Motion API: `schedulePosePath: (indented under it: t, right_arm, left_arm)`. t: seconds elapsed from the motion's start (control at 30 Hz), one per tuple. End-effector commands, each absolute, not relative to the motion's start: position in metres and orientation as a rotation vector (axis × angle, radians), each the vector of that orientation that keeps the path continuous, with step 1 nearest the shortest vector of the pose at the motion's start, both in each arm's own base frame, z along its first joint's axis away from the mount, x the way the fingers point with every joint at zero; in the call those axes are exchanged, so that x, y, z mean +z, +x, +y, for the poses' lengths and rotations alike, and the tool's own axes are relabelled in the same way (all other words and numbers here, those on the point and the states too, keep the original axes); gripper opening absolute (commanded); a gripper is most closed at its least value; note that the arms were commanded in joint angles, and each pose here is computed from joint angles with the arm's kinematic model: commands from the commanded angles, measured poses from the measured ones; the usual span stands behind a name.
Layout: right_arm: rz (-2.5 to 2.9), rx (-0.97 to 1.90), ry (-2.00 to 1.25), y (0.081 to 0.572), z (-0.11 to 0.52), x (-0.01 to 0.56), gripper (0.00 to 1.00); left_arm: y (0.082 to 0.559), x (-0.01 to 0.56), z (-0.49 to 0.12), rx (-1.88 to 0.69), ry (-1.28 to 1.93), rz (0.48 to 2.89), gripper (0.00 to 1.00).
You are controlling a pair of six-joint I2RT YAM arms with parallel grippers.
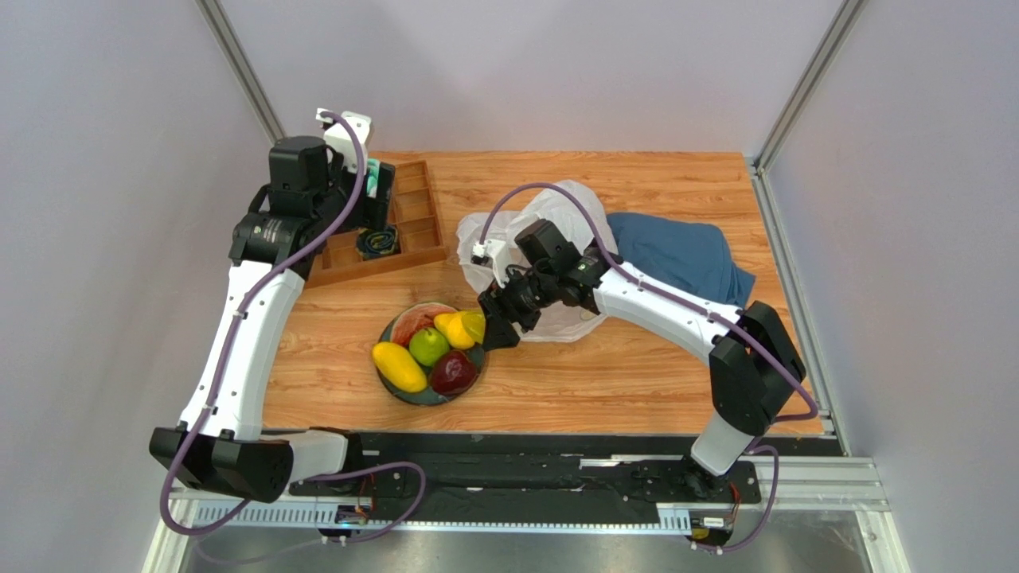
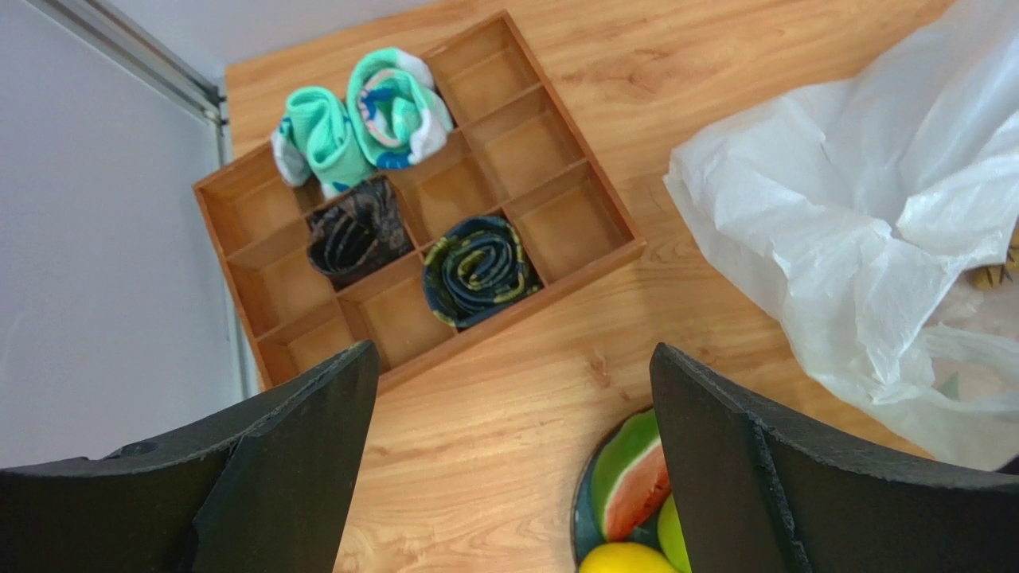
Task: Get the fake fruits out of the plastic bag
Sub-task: Place the fake fruit on the plate.
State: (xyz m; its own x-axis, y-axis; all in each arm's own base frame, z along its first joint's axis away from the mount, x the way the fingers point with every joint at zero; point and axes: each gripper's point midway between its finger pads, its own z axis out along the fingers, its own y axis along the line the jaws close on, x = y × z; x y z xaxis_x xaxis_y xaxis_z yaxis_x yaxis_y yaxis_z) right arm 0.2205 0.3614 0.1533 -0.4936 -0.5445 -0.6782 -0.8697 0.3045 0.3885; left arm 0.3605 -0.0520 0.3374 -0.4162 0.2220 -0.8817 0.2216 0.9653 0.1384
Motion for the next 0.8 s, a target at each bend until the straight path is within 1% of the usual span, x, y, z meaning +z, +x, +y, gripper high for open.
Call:
schedulePosePath:
  t: [0.0, 0.17, 0.37, 0.47, 0.77]
  right_arm:
    - [2.183, 1.061, -1.186, 0.223, 0.369, 0.146, 0.43]
    - [2.180, 1.069, -1.248, 0.221, 0.369, 0.120, 0.44]
    - [2.143, 1.193, -1.309, 0.211, 0.385, 0.113, 0.43]
    - [2.169, 1.191, -1.351, 0.208, 0.389, 0.100, 0.43]
    - [2.160, 1.191, -1.384, 0.204, 0.397, 0.091, 0.43]
  left_arm:
    - [0.345, 0.348, -0.053, -0.057, 0.288, 1.973, 0.92]
    - [0.340, 0.344, -0.051, -0.066, 0.285, 1.977, 0.92]
    - [0.339, 0.332, -0.052, -0.084, 0.291, 2.003, 0.91]
    - [0.339, 0.328, -0.054, -0.096, 0.294, 2.015, 0.91]
    - [0.345, 0.319, -0.059, -0.132, 0.300, 2.040, 0.91]
